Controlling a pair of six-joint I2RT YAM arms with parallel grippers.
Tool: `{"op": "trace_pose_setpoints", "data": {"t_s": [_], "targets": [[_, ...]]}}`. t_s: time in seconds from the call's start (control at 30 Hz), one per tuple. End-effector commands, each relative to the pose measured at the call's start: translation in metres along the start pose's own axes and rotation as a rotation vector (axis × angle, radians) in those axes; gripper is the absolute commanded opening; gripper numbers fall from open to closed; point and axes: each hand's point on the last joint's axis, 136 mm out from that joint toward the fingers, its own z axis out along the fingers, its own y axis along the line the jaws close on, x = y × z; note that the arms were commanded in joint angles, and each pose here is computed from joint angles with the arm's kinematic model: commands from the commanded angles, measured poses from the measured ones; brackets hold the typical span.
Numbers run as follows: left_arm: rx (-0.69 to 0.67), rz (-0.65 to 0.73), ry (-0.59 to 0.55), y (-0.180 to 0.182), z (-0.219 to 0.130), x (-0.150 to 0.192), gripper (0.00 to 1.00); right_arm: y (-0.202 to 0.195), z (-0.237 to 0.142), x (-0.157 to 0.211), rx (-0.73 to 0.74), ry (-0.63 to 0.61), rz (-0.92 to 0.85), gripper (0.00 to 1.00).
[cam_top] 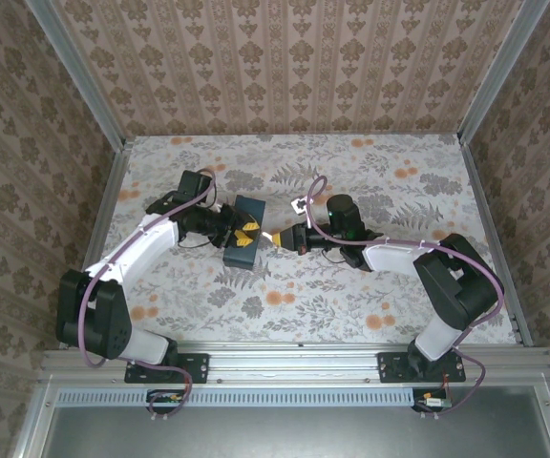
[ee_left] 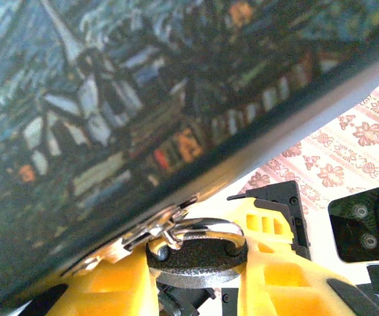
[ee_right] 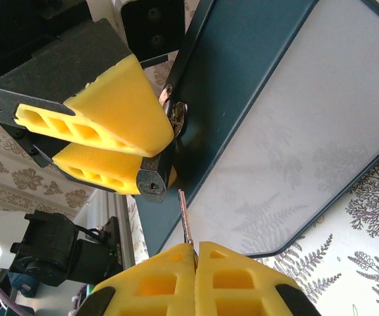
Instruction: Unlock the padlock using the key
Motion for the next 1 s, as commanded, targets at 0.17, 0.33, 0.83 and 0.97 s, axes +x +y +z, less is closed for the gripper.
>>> {"op": "trace_pose_setpoints", "data": {"t_s": [0.17,0.33,0.83,0.97], "targets": [[0.034,0.019,0.007,-0.008,-0.009,0.005,0.08,0.021,0.008,-0.015,-0.074,-0.024,-0.049,0.0],[0.034,0.016,0.005,-0.008,-0.008,0.005,0.08,0.016,0.009,-0.011,-0.063,-0.011,-0.044,0.0],[0.035,0.014,0.0,-0.009,-0.01,0.003,0.08,0.023,0.012,-0.007,-0.077,0.001,-0.061,0.0],[0.031,0.011,-0.003,-0.006,-0.01,0.003,0.08,0.029,0.011,-0.006,-0.092,0.006,-0.071,0.0]]}}
